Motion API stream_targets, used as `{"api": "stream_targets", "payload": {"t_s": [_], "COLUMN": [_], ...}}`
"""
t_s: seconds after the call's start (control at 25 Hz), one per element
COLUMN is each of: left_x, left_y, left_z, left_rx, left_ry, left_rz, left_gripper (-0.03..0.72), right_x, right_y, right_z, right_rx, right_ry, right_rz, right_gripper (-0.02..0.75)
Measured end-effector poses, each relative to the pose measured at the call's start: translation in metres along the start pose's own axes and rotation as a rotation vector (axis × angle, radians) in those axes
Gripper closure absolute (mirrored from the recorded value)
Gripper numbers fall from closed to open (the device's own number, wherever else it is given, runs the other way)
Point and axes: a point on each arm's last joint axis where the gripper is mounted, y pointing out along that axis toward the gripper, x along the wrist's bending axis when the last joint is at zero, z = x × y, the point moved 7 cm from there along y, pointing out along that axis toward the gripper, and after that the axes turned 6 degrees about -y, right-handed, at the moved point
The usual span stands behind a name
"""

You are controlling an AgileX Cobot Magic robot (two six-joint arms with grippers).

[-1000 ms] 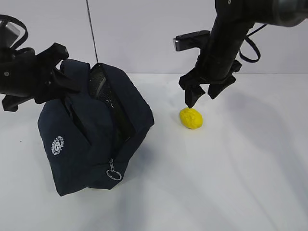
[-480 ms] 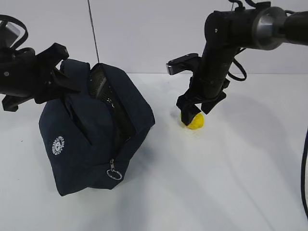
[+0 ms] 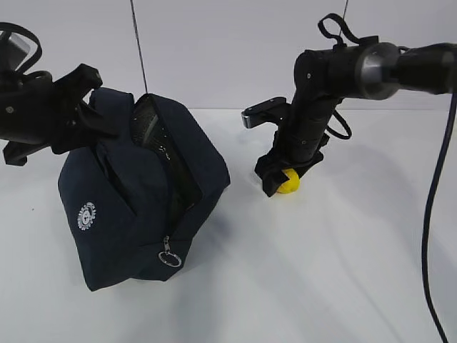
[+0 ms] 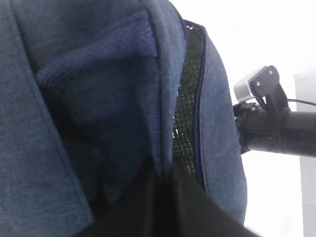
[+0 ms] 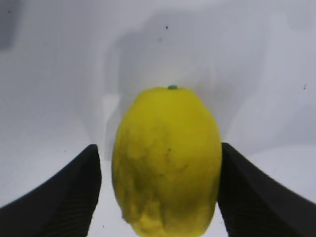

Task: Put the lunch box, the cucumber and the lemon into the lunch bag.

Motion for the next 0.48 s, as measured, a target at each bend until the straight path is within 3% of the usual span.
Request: {"api": "stream_targets", "payload": {"t_s": [0.2,0.48], "left_x": [0.000,0.000], "left_y": [0.000,0.000], "left_z": [0.000,0.000], "left_rx": [0.000,0.000], "left_ry": [0.000,0.000], "left_rz": [0.000,0.000], "left_gripper": [0.681,0.681], "right_x": [0.000,0.000], "right_y": [0.005,-0.006], "right_z": [0.001,-0.004], "right_rx": [0.004,0.014], "right_ry": [0.001,0.018], "right_rz": [-0.001,-0.013], "right_gripper": [0.285,0.300]}}
